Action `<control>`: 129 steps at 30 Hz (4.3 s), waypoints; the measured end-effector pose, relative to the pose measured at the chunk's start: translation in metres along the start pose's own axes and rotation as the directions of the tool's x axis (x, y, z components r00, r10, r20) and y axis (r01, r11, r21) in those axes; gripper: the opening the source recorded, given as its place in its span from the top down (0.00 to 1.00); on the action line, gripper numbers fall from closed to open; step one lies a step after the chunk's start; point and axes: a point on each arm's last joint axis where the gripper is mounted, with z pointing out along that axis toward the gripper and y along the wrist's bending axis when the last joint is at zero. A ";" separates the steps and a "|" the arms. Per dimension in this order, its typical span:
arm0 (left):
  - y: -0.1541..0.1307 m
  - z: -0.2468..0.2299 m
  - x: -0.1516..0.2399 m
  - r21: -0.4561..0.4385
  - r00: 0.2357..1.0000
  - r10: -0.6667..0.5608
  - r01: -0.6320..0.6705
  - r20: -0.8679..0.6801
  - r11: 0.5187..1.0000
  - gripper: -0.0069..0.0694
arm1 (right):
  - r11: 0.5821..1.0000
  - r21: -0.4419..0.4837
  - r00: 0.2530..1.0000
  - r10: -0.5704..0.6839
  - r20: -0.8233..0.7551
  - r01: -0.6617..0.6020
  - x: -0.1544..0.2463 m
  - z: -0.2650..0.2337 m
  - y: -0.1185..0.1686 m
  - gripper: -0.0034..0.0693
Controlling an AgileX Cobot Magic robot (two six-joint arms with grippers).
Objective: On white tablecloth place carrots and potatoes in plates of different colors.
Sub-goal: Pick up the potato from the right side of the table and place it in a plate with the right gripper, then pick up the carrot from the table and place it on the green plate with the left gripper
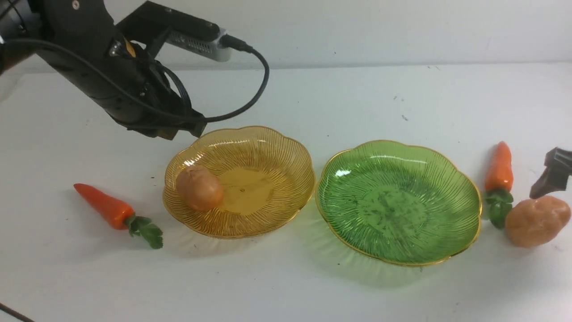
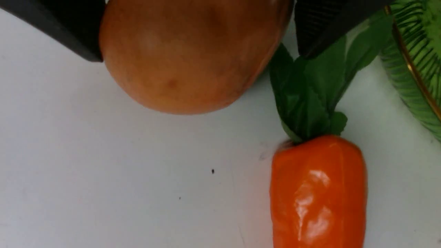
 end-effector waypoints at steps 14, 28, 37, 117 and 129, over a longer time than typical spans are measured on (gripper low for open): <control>0.001 0.000 0.006 -0.011 0.998 0.000 -0.001 -0.066 1.000 0.91 | 0.997 -0.036 0.992 -0.070 0.106 0.075 0.011 -0.067 0.025 0.19; 0.058 -0.001 0.017 -0.050 0.963 -0.266 0.264 -0.039 0.963 0.91 | 0.698 -0.423 0.816 -0.479 0.323 0.578 0.066 -0.077 0.232 0.19; 0.088 -0.015 0.031 -0.016 0.941 -0.337 0.337 -0.038 0.941 0.91 | 0.601 -0.465 0.751 -0.603 0.269 0.650 0.080 -0.004 0.323 0.19; -0.170 0.145 -0.081 0.469 0.971 -0.016 -0.100 0.238 0.878 0.57 | 0.925 0.266 0.857 -0.358 0.370 0.272 0.067 -0.233 0.060 0.72; -0.155 0.160 -0.086 0.525 0.998 -0.053 0.032 0.024 0.850 0.07 | 0.968 0.187 0.903 -0.226 0.365 0.167 0.018 -0.178 0.056 0.59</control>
